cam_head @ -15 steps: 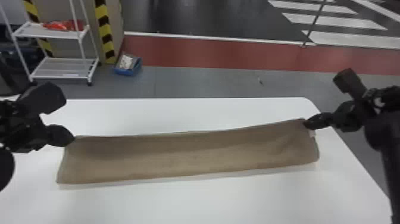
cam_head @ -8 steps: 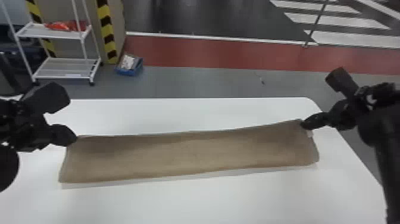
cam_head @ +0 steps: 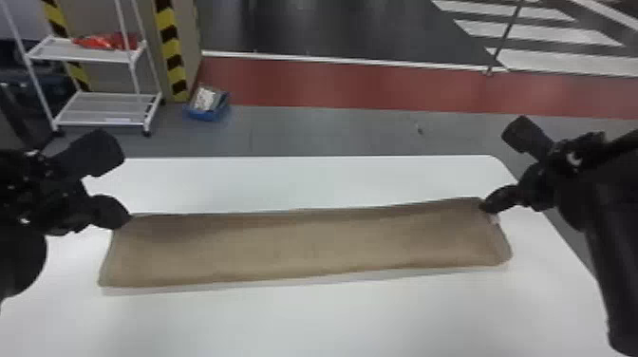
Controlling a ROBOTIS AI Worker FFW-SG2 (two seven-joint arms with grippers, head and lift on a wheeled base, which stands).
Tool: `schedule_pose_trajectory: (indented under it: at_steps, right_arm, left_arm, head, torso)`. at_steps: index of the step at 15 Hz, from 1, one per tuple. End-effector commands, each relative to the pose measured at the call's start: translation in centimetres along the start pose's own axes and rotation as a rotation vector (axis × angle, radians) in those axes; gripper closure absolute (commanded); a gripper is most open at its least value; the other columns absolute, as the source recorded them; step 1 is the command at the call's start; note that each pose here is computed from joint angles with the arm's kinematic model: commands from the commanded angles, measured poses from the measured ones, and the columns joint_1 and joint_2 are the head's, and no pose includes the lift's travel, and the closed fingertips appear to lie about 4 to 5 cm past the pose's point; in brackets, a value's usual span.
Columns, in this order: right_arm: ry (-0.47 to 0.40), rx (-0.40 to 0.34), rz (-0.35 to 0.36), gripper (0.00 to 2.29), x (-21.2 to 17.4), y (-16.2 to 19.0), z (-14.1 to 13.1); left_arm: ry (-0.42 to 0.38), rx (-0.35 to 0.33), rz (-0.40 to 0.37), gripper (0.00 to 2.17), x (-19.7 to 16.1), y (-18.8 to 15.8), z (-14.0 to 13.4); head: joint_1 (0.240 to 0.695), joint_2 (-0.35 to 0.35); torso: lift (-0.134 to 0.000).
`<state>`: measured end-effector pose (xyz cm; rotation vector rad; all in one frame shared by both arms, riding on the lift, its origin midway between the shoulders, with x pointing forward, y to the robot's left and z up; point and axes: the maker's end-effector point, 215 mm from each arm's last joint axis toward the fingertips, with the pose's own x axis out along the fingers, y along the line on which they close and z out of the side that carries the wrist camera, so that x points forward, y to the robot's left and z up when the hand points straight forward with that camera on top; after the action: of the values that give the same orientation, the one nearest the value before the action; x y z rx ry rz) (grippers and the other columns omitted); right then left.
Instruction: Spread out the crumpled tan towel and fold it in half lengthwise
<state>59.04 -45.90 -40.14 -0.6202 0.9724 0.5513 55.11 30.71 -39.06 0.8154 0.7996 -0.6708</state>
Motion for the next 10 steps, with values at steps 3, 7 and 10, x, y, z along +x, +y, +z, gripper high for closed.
schedule_pose_trajectory:
  at_steps: [3,7,10]
  right_arm:
    - [0.015,-0.025,-0.046,1.42,0.8,-0.9,-0.4]
    - [0.018,-0.041,-0.055,1.4,1.8,-0.5,0.0]
    - [0.0,-0.011,-0.084,0.34,2.5,-0.5,0.6]
  left_arm:
    - [0.006,0.014,0.004,1.42,0.2,0.5,0.8]
    - [0.009,0.029,-0.001,1.42,0.5,0.2,1.2]
    - [0.008,0.034,-0.005,1.42,0.7,0.0,1.5]
  head:
    - [0.695,-0.151]
    - [0.695,-0.155]
    - [0.695,-0.154]
  torso:
    - [-0.124]
    - [-0.124]
    - [-0.124]
